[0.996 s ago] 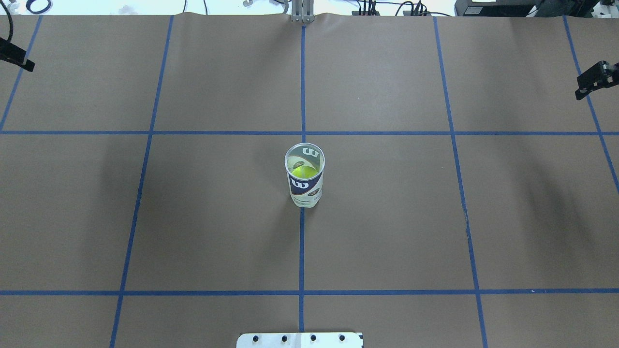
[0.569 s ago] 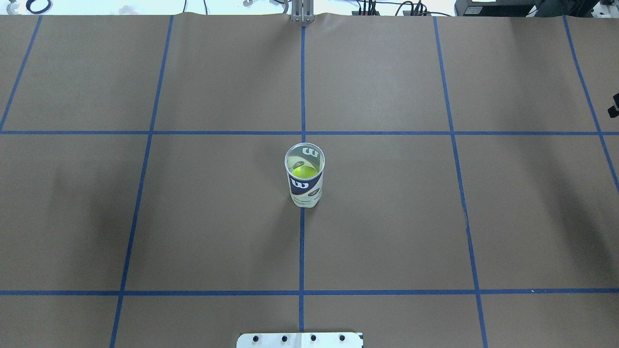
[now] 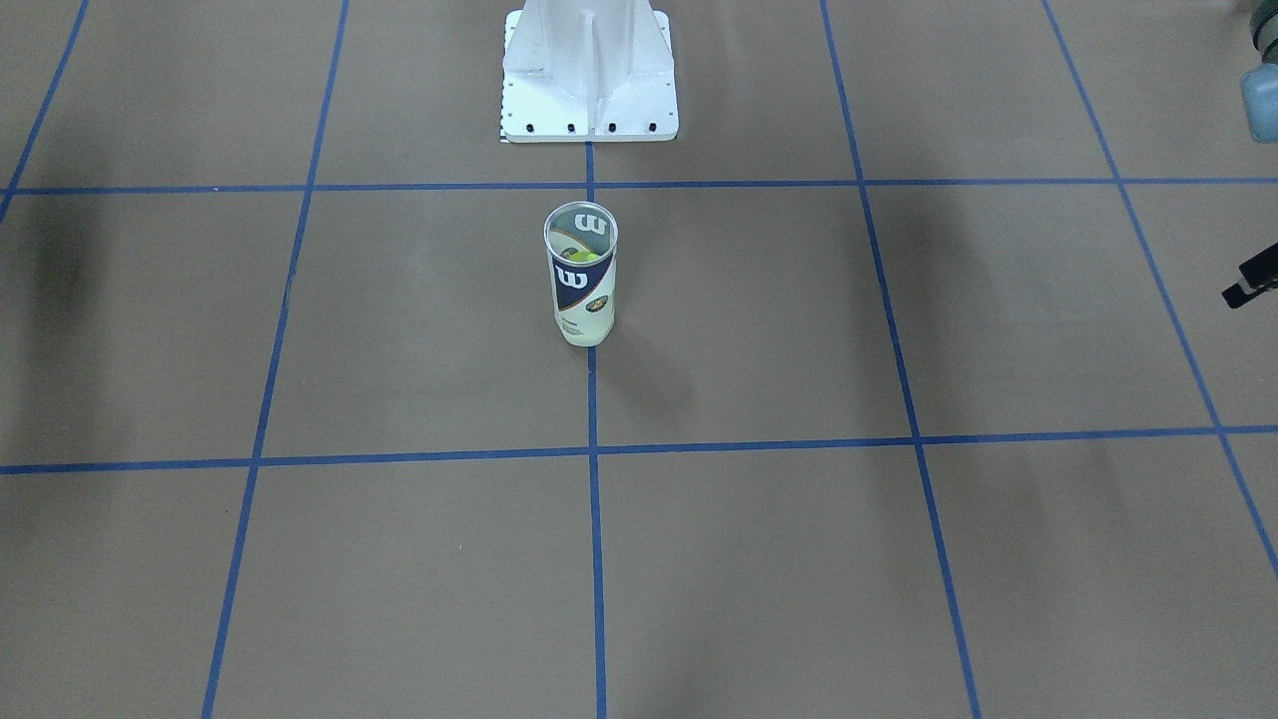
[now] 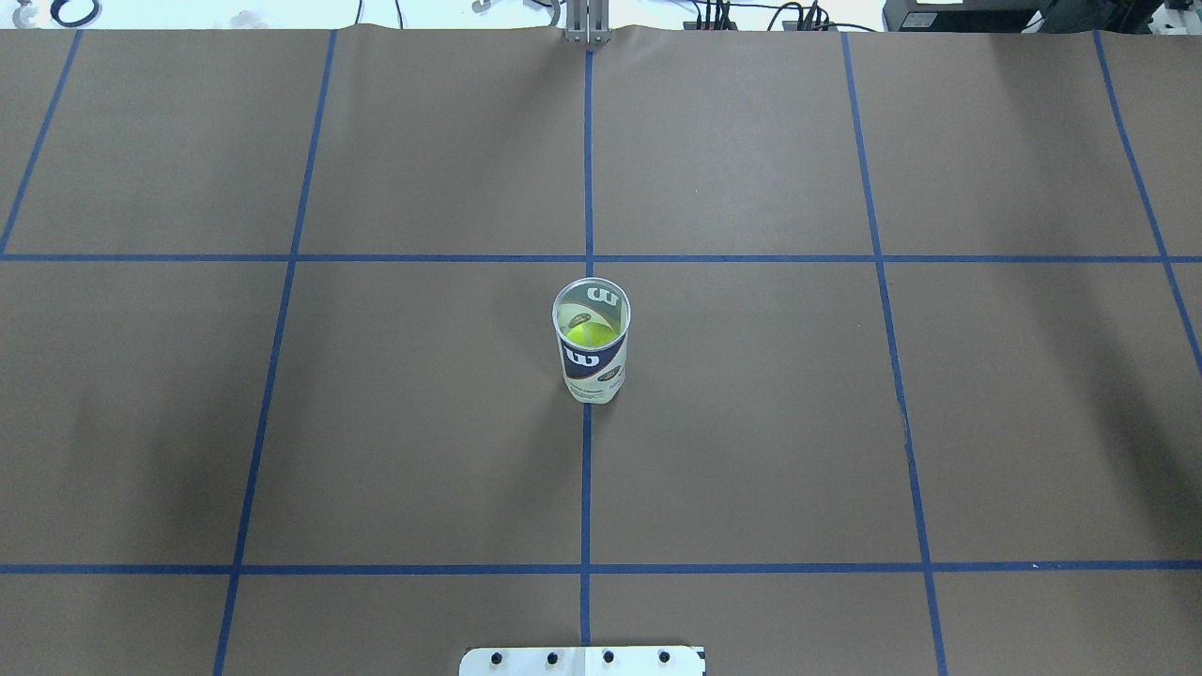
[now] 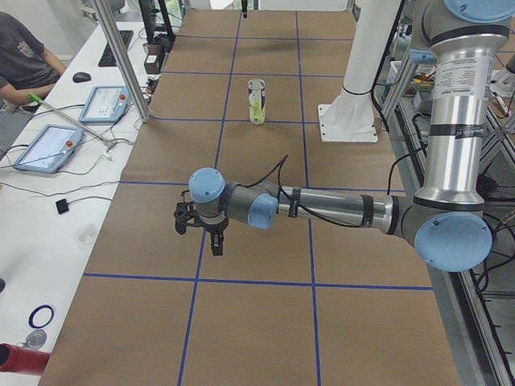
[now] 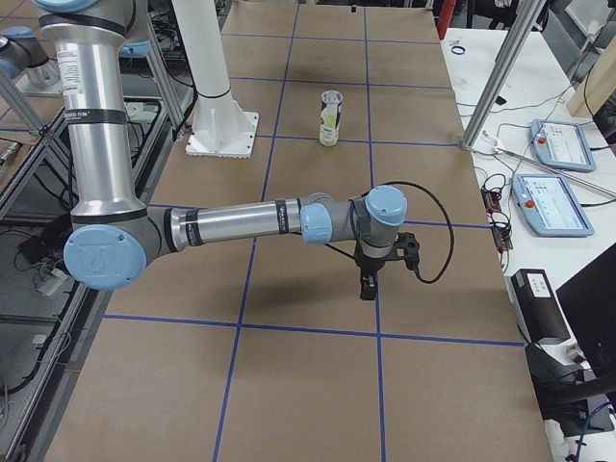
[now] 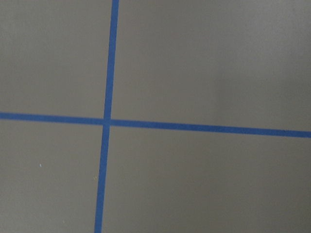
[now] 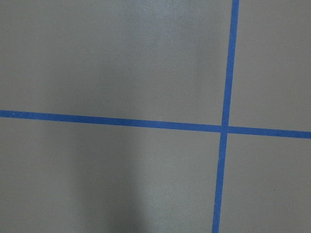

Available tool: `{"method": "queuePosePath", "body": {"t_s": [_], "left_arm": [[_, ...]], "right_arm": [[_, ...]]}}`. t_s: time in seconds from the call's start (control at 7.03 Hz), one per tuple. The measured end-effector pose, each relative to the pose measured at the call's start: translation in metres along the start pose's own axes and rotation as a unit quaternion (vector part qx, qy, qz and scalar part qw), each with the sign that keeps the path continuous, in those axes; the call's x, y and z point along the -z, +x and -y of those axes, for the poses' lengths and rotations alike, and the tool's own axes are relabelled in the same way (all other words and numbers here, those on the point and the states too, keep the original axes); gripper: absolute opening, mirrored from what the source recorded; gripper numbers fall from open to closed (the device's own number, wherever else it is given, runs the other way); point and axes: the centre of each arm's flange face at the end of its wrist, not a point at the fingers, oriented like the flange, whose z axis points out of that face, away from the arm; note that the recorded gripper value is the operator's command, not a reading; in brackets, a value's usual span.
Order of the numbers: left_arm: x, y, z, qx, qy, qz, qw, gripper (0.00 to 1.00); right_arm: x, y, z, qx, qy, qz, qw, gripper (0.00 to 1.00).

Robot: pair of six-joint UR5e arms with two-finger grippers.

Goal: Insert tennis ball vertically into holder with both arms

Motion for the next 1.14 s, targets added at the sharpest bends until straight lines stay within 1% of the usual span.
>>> {"method": "queuePosePath", "body": {"t_s": [0.14,0.28,0.43,0.71,0.85,1.14], "left_arm": [[0.013,-0.006,0.004,0.017,0.002,-0.008,0.9998,0.99],[0.025,-0.01,0.01,0.024,0.008,-0.008,0.9996,0.99],[0.032,-0.015,0.013,0.019,0.015,0.001,0.9997,0.99],[0.031,-0.027,0.017,0.004,0.021,0.033,0.9992,0.99],[0.026,-0.035,0.017,0.008,0.018,0.04,0.999,0.99],[0.021,-0.043,0.019,0.017,0.013,0.043,0.9988,0.99]], "right_arm": [[0.0,0.0,0.0,0.0,0.0,-0.001,1.0,1.0],[0.001,-0.002,0.002,0.002,0.002,0.0,1.0,1.0],[0.004,-0.006,0.004,0.005,0.004,0.002,1.0,1.0],[0.0,-0.002,-0.002,0.002,-0.001,0.003,1.0,1.0],[-0.003,0.0,-0.005,0.0,-0.003,0.003,1.0,1.0],[-0.006,0.004,-0.009,-0.003,-0.007,0.003,1.0,1.0]]}}
